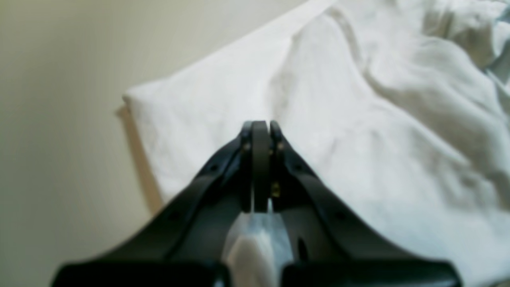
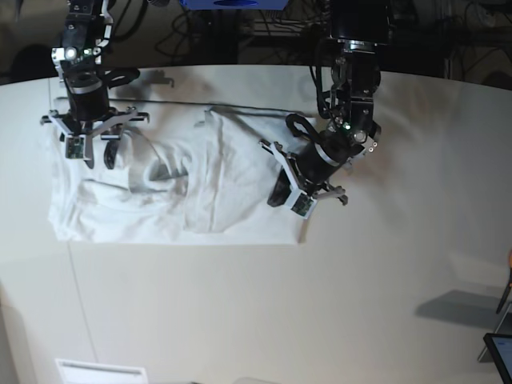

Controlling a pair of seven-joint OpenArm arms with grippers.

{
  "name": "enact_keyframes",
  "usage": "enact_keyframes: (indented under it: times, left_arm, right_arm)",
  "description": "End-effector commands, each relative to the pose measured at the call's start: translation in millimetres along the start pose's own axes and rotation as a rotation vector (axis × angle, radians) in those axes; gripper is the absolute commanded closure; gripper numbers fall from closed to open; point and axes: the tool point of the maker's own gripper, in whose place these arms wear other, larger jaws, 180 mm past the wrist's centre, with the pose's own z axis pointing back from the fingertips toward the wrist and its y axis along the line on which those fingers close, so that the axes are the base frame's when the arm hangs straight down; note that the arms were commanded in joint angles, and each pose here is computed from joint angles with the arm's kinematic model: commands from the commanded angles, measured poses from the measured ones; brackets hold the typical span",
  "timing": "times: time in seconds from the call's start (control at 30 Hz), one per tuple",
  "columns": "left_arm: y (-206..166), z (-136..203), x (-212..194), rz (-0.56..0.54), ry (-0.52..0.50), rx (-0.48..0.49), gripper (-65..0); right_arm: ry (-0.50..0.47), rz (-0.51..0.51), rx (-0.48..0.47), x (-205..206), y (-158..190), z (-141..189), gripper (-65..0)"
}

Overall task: Fold the T-shirt properly
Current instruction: 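Lower the left gripper onto the folded stack and grasp its edge, then pull the grasped layer with the left gripper away from the right gripper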

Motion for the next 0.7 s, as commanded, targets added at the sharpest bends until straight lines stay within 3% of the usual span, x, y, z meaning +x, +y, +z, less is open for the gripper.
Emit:
enact_keyframes:
  times: [0.0, 0.13, 0.23, 0.47, 0.67]
  left_arm:
    - [2.7, -2.5, -2.5, -0.015, 0.009, 0.004, 0.0]
    - [9.2, -8.0, -40.5, -0.095, 0.147, 0.036, 0.0]
    - [11.9, -9.0, -47.1, -0.115, 0.155, 0.043, 0.0]
    - [66.5, 17.1, -63.5, -0.066, 0.182, 0.174, 0.0]
    - [87.6, 31.7, -73.7, -0.083, 0.209, 0.211, 0.0]
  right_arm:
    - [-0.047, -0.002, -0.003, 11.8, -1.8, 0.8, -21.2]
    - [-0.051, -0.002, -0.003, 13.5, -1.8, 0.0, -21.2]
    - [-0.051, -0.002, -0.005, 13.5, -2.3, 0.0, -21.2]
    - [-0.05, -0.002, -0.005, 12.9, -2.3, -0.1, -21.2]
    - [-0.051, -0.002, -0.005, 13.5, -2.3, -0.4, -21.2]
